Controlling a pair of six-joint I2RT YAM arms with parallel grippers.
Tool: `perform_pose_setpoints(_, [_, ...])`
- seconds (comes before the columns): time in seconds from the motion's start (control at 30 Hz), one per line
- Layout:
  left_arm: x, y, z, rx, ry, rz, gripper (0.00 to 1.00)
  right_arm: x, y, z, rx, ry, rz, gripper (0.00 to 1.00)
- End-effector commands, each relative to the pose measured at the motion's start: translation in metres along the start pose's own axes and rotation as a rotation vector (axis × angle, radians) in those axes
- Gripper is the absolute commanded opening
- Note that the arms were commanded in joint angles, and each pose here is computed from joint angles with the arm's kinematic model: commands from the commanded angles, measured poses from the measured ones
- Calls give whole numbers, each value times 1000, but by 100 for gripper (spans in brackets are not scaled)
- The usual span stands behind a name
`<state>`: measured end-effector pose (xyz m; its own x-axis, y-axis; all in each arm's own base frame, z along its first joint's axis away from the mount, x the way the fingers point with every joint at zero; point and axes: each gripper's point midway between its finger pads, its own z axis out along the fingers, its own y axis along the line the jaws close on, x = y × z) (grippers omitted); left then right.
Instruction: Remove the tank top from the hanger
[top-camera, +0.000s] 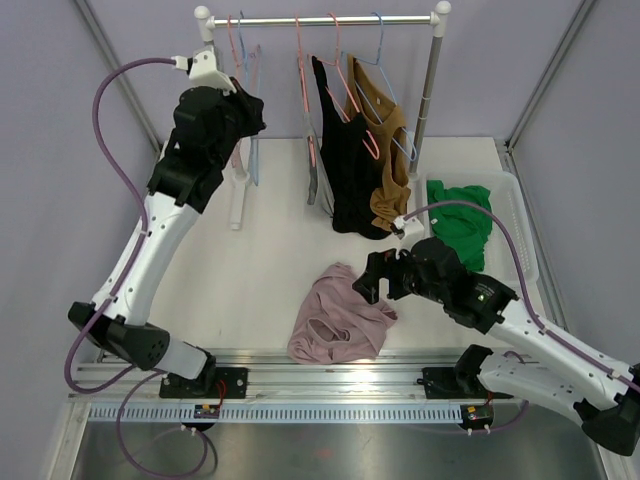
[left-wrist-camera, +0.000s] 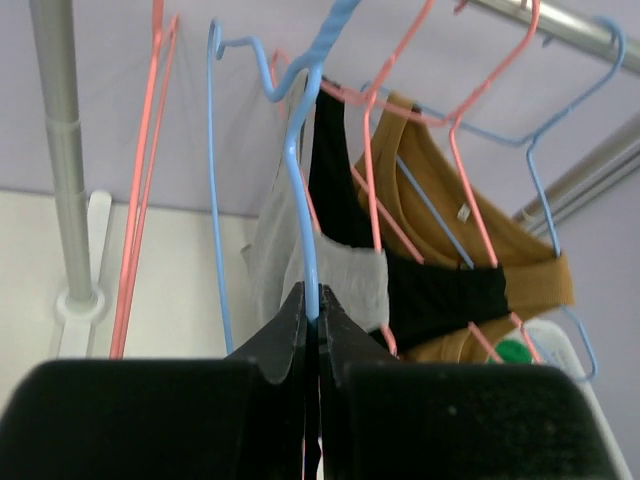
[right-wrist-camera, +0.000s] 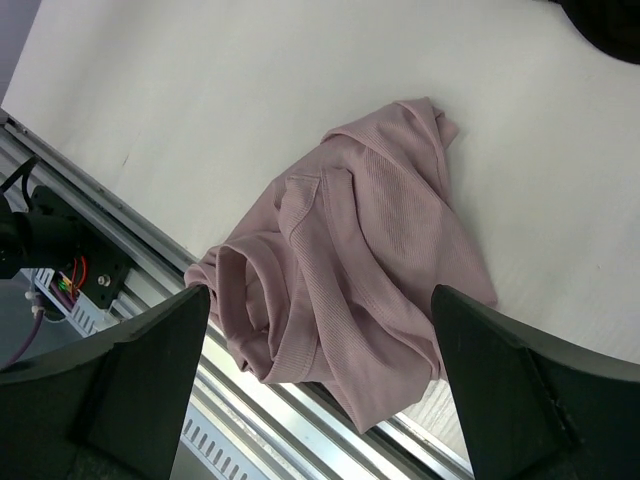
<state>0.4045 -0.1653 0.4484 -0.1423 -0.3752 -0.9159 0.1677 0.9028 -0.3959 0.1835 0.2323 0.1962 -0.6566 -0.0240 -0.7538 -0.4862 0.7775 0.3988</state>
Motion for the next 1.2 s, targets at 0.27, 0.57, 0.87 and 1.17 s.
perform_pose_setpoints(0.27, [-32,2,90,82,-38,-21,0,-11,8,-23,-48,-74,-8,99])
perform_pose_setpoints(0.57, [-1,21,123,79,40,-34,0,8,5,-16,-70,-38,-17,99])
perform_pose_setpoints(0.87, [-22,7,82,135,14,-51,53,29,4,25,-32,156,-57,99])
perform_pose_setpoints(1.17, [-41,-6,-11,179,38,-18,99,85,2,85,114,354,-177,100])
